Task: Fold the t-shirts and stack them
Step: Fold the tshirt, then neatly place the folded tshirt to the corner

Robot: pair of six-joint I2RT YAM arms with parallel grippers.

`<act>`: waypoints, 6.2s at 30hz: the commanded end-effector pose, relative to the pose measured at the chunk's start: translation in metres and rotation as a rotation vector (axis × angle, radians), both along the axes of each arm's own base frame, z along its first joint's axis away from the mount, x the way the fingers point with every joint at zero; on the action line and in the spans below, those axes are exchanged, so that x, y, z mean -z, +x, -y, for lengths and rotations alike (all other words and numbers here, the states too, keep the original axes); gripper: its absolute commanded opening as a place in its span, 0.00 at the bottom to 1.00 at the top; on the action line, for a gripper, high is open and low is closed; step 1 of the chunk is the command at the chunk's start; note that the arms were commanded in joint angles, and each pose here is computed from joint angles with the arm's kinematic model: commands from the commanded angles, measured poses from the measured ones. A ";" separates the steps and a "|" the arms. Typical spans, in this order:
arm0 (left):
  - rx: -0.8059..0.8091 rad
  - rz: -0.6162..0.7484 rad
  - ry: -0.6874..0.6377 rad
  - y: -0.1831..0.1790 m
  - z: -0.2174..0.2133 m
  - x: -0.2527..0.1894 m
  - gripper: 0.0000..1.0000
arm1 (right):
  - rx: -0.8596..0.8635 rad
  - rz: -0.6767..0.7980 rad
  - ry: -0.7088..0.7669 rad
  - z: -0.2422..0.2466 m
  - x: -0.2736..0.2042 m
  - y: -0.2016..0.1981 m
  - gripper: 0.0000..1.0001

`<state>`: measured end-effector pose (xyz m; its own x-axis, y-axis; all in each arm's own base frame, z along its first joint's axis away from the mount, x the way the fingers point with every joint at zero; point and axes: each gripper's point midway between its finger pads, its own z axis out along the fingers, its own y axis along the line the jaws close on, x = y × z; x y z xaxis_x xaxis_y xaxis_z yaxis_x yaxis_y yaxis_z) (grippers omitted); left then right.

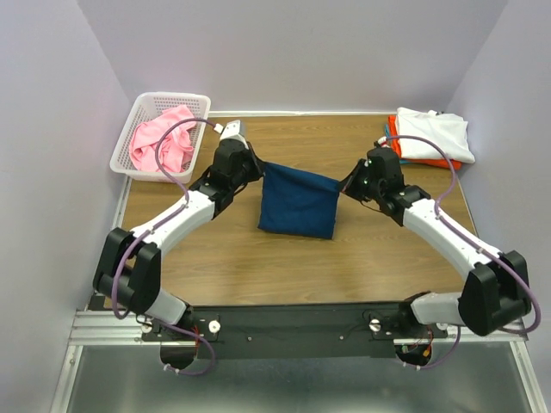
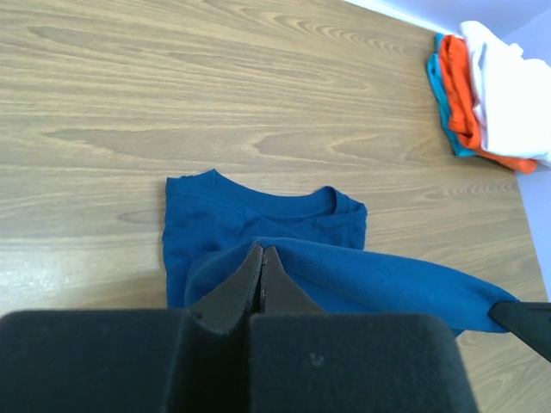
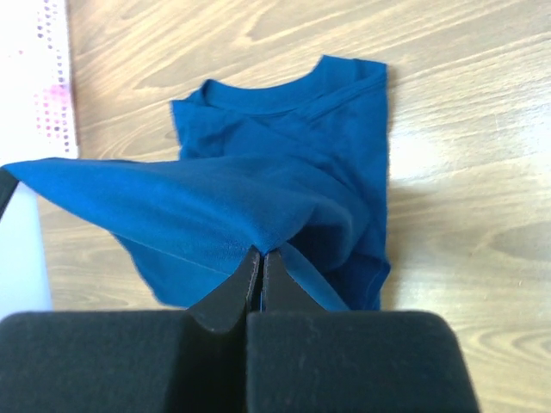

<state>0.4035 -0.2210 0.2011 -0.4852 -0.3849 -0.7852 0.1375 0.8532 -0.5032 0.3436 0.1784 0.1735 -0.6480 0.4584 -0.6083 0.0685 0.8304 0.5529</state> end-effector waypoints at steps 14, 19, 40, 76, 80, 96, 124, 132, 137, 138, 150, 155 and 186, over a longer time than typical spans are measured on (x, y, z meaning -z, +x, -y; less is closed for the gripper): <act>0.018 -0.108 0.074 0.063 0.000 0.061 0.00 | -0.096 -0.151 0.095 -0.007 0.062 0.055 0.01; 0.046 -0.151 0.078 0.077 0.005 0.083 0.00 | -0.083 -0.191 0.103 -0.003 0.079 0.069 0.14; 0.234 -0.043 -0.027 0.034 0.054 0.044 0.98 | -0.370 -0.066 0.215 -0.050 0.026 0.042 1.00; 0.076 -0.008 0.093 0.063 0.037 0.022 0.98 | -0.522 0.036 0.252 -0.063 -0.007 0.047 1.00; 0.123 -0.004 0.058 0.019 0.048 0.021 0.98 | -0.522 0.011 0.253 -0.061 -0.001 0.004 1.00; 0.274 -0.263 -0.004 -0.104 0.055 0.146 0.98 | -0.506 -0.170 0.288 -0.052 0.101 -0.074 1.00; -0.185 -0.017 0.011 -0.121 -0.063 0.029 0.98 | -0.289 -0.026 -0.006 -0.005 0.061 -0.033 1.00; -0.221 0.005 -0.005 -0.131 -0.078 0.035 0.98 | -0.268 -0.131 -0.160 -0.003 0.094 0.016 0.99; -0.251 0.013 0.011 -0.130 -0.086 0.039 0.98 | -0.265 -0.175 -0.205 -0.004 0.116 0.032 0.93; -0.269 0.008 0.016 -0.130 -0.089 0.040 0.98 | -0.299 -0.196 -0.197 -0.010 0.125 0.030 0.91; -0.292 0.011 0.027 -0.128 -0.093 0.041 0.98 | -0.367 -0.275 -0.228 -0.039 0.162 0.024 0.70; -0.316 0.007 0.035 -0.129 -0.099 0.043 0.98 | -0.355 -0.283 -0.350 -0.046 0.173 0.022 0.56; -0.434 0.000 0.063 -0.138 -0.129 0.050 0.98 | -0.024 -0.110 -1.430 0.116 0.064 0.145 0.01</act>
<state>0.2657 -0.1071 0.1557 -0.3241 -0.5020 -0.8019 -0.1778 0.8648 -0.4695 0.4737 0.1051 0.0827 -0.6888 -0.4758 -0.5470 -0.0434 0.7802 -0.6240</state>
